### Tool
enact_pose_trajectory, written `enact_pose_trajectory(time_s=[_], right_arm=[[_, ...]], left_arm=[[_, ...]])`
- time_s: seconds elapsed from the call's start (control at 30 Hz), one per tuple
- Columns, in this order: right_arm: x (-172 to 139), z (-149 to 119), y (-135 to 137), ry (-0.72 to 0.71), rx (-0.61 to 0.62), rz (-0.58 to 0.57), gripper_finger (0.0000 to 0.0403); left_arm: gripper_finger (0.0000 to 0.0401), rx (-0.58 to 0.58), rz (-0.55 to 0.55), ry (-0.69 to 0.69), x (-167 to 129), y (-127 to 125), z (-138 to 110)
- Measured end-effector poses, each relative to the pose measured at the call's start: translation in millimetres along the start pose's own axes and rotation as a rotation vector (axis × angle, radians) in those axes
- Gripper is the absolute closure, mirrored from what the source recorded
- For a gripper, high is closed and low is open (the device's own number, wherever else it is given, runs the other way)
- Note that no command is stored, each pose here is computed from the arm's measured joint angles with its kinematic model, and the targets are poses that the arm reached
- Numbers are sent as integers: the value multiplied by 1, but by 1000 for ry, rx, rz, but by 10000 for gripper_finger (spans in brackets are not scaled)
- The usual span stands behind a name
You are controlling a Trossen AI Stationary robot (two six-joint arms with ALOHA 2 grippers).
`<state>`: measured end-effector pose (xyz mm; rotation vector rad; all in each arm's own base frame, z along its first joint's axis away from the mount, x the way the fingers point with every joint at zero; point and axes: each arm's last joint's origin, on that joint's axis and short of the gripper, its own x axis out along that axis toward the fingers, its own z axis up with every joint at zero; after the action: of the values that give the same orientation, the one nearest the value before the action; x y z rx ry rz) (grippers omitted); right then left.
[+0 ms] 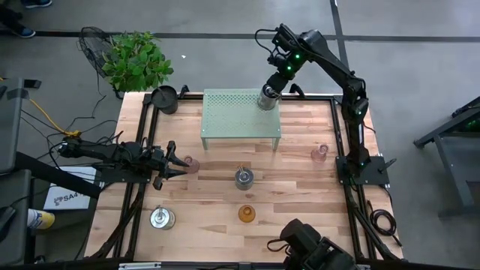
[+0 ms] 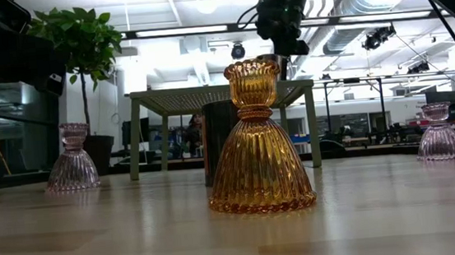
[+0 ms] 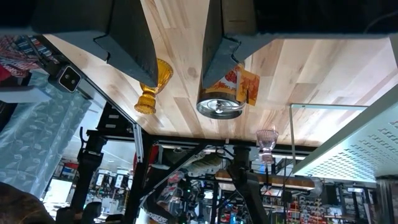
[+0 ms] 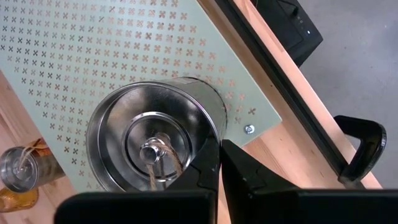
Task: Pick & Place candle stick holders
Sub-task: Put the right scented candle on the shelf, then put the right pink candle holder on the shelf
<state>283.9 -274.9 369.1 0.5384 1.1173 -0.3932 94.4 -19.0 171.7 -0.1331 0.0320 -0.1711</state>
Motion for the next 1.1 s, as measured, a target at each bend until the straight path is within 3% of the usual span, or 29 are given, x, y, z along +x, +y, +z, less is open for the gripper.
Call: enact_pose_trajectory(time_s=[0.83, 1.1], right_arm=[[-1, 5, 1, -55, 6, -9, 309], [-19, 1, 4, -105, -3, -57, 289]], left_arm=[[277, 0, 0, 0, 0, 0, 0], [277, 0, 0, 1, 0, 0, 0]])
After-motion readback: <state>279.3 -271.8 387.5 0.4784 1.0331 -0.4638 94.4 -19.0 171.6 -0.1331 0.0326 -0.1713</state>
